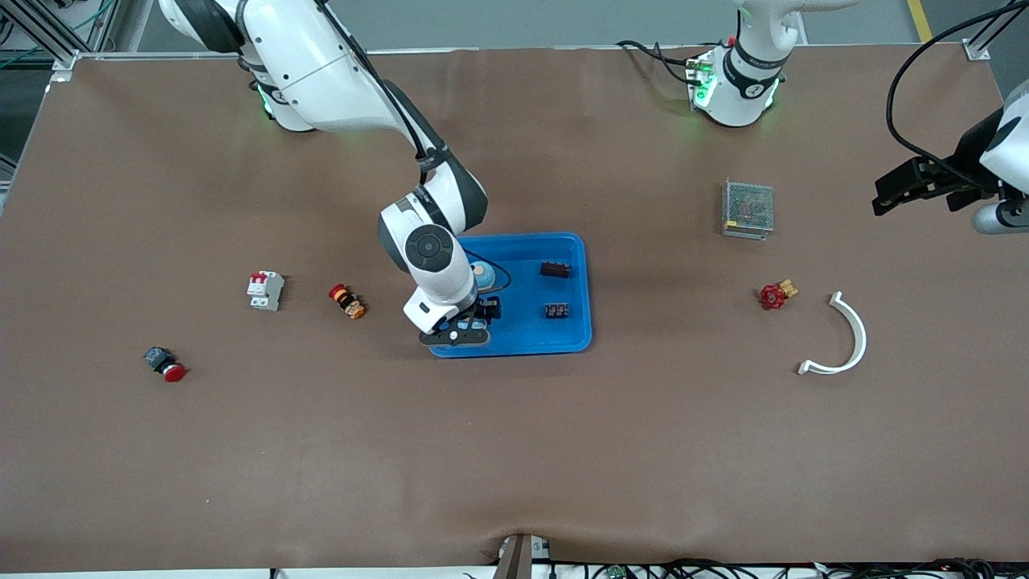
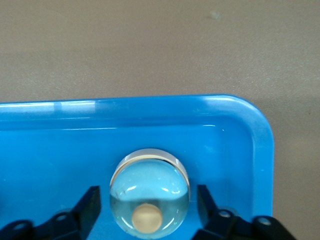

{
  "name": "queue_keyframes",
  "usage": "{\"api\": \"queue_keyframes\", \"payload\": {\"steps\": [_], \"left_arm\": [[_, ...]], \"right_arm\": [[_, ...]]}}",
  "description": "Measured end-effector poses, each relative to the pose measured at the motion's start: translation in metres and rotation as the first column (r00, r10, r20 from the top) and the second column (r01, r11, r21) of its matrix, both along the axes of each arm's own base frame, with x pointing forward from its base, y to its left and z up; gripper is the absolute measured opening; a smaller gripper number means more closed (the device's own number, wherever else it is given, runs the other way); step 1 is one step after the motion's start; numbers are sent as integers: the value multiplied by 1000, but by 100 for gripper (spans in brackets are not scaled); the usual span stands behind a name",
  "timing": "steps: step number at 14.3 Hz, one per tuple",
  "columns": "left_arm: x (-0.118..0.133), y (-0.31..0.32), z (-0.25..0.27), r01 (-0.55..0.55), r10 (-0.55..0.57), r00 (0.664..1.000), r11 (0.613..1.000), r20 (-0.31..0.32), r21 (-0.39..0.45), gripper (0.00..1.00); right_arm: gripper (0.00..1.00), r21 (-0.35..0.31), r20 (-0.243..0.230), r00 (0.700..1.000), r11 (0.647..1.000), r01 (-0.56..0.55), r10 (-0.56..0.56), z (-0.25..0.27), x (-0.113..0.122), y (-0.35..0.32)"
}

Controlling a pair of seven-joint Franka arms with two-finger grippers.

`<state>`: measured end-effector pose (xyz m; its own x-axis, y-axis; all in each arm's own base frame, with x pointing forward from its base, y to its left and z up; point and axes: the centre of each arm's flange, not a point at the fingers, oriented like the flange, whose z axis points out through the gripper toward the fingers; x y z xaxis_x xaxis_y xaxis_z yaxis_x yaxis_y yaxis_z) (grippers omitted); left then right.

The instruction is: Place electrolytic capacitor and blue bell in tray

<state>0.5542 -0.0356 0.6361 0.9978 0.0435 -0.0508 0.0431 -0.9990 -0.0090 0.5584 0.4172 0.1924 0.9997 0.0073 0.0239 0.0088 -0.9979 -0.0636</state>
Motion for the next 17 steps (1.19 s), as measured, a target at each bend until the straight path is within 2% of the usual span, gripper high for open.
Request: {"api": "queue_keyframes", "payload": {"steps": [1,5,8,11,14,17], "left_arm": [[0,0,0,0,0,1000,1000,0,0,100],[0,0,0,0,0,1000,1000,0,0,100],[0,0,-2,0,0,1000,1000,-3,0,100],[0,0,-4,0,0,1000,1000,-8,1,100],[0,-1,-8,1,-1,1000,1000,-8,1,100],[0,-1,-11,2,-2,1000,1000,-1,1,100]], "right_arm": [[99,0,0,1000,1000,-2,2,0,-1,1],[100,-27,-42,999,1000,-13,12,14,-4,4],[100,-53,-80,997,998,-14,10,89,-2,-3],[100,-82,-105,994,996,-21,12,174,-11,-22],[100,-98,-132,991,994,-50,36,222,-21,-39],[100,-104,-184,980,990,-100,80,277,-22,-91]]}}
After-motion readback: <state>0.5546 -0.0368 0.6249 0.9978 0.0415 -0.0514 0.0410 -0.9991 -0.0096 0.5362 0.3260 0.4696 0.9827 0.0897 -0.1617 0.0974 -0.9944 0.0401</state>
